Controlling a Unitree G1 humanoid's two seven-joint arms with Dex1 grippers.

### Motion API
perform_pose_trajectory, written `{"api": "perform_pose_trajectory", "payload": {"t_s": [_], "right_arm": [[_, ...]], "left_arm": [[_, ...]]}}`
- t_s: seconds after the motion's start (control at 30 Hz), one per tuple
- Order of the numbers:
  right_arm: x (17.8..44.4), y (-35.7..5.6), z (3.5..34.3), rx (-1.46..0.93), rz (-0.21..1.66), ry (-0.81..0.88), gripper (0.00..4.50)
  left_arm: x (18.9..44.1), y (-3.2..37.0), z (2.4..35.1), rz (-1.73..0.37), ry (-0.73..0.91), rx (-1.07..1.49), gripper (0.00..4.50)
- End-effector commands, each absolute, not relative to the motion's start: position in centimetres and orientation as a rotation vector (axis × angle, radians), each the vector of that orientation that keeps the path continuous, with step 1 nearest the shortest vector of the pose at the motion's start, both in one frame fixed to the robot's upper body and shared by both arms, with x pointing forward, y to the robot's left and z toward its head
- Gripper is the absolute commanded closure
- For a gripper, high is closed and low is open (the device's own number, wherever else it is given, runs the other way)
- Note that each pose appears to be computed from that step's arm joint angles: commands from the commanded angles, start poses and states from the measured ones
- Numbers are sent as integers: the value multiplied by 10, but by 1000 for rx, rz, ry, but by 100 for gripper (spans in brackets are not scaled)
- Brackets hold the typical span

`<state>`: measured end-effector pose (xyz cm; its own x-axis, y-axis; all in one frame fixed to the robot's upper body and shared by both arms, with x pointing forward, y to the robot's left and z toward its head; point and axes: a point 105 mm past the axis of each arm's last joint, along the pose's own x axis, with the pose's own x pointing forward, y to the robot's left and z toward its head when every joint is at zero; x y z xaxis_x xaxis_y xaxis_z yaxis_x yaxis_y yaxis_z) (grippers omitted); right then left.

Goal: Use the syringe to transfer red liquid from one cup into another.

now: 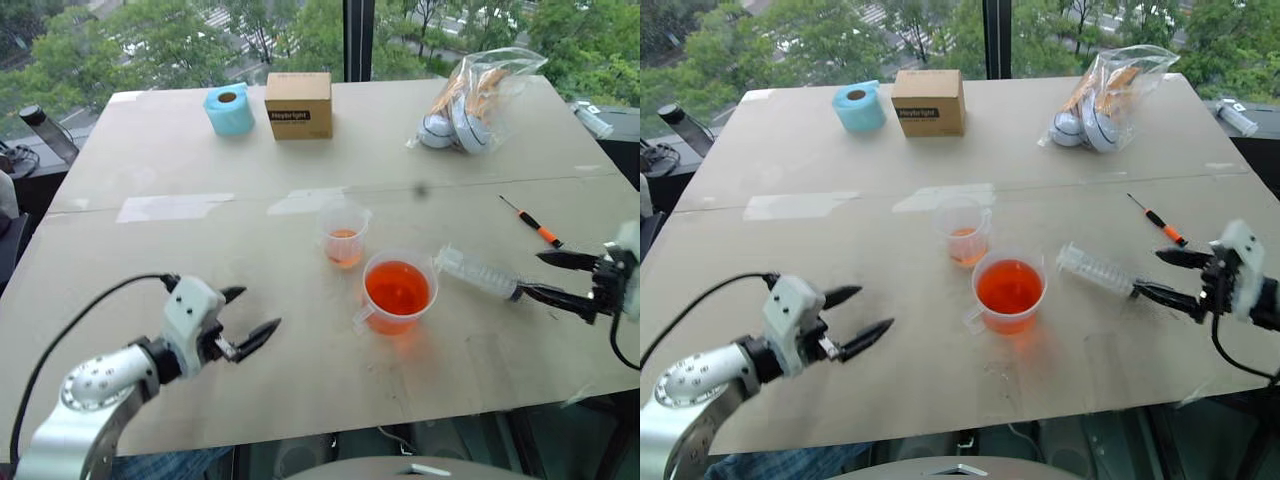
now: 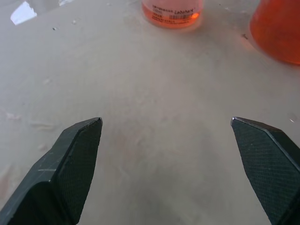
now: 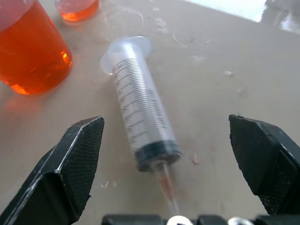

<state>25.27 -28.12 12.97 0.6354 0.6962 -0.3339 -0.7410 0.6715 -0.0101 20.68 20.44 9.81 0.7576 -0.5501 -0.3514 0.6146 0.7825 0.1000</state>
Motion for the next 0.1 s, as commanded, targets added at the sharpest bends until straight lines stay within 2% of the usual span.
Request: {"api": "perform_pose_trajectory", "payload": {"t_s": [0.03,0.1], "right_arm": [[244,-293,117,-182,796,270,3],[239,-297,103,-209,794,296,3]], "left_arm": [[206,203,99,-629,270,250,0],[205,204,96,-640,280,245,0]]}}
